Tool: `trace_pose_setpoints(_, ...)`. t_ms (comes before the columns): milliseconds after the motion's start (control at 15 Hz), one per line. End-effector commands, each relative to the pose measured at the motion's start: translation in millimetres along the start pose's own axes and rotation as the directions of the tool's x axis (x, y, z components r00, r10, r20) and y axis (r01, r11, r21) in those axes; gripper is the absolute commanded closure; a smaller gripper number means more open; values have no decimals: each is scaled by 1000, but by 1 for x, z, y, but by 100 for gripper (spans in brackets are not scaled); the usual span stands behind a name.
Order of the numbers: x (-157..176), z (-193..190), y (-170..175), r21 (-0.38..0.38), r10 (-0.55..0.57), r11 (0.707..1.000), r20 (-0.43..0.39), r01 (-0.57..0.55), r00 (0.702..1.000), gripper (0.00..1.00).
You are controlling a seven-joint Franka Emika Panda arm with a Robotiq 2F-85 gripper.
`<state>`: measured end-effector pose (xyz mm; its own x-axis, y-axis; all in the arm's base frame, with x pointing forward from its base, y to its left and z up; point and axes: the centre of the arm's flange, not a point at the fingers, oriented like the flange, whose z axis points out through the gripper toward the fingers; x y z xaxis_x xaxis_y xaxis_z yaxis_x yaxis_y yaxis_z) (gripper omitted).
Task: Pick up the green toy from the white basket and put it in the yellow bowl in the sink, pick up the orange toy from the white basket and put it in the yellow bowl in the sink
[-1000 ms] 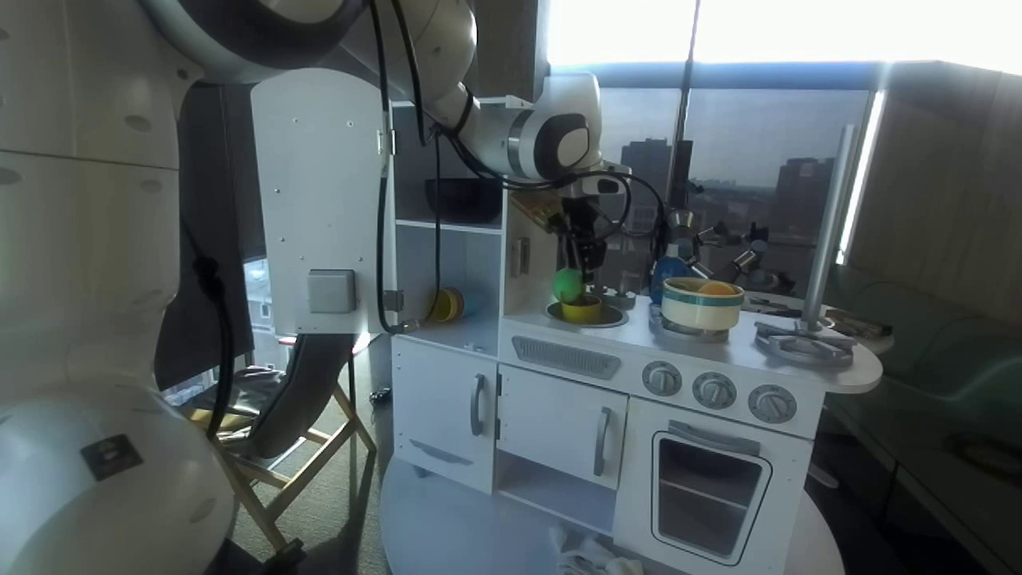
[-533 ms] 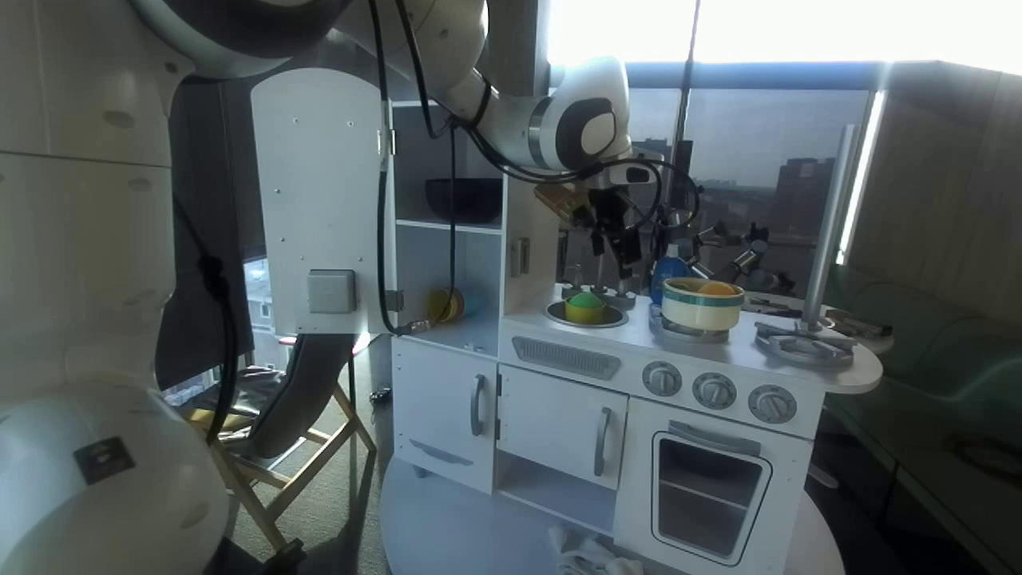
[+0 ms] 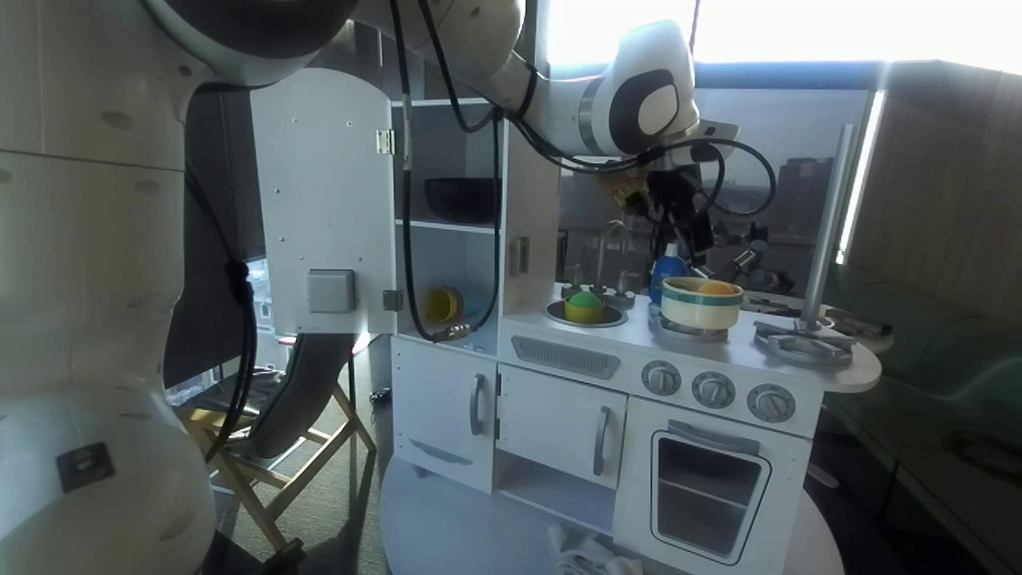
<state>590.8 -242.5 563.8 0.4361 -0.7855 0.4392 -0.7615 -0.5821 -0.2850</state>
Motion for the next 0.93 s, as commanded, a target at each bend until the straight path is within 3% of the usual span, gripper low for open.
trace_pose_setpoints(0, 36, 5, -22, -16, 62, 998, -59, -63, 996, 0)
trace_pose_setpoints(467, 52, 49, -35, -64, 87, 994, -48, -90, 995, 0)
trace_pose_setpoints(867, 42, 73, -28, -115, 94, 989, 25, -90, 995, 0)
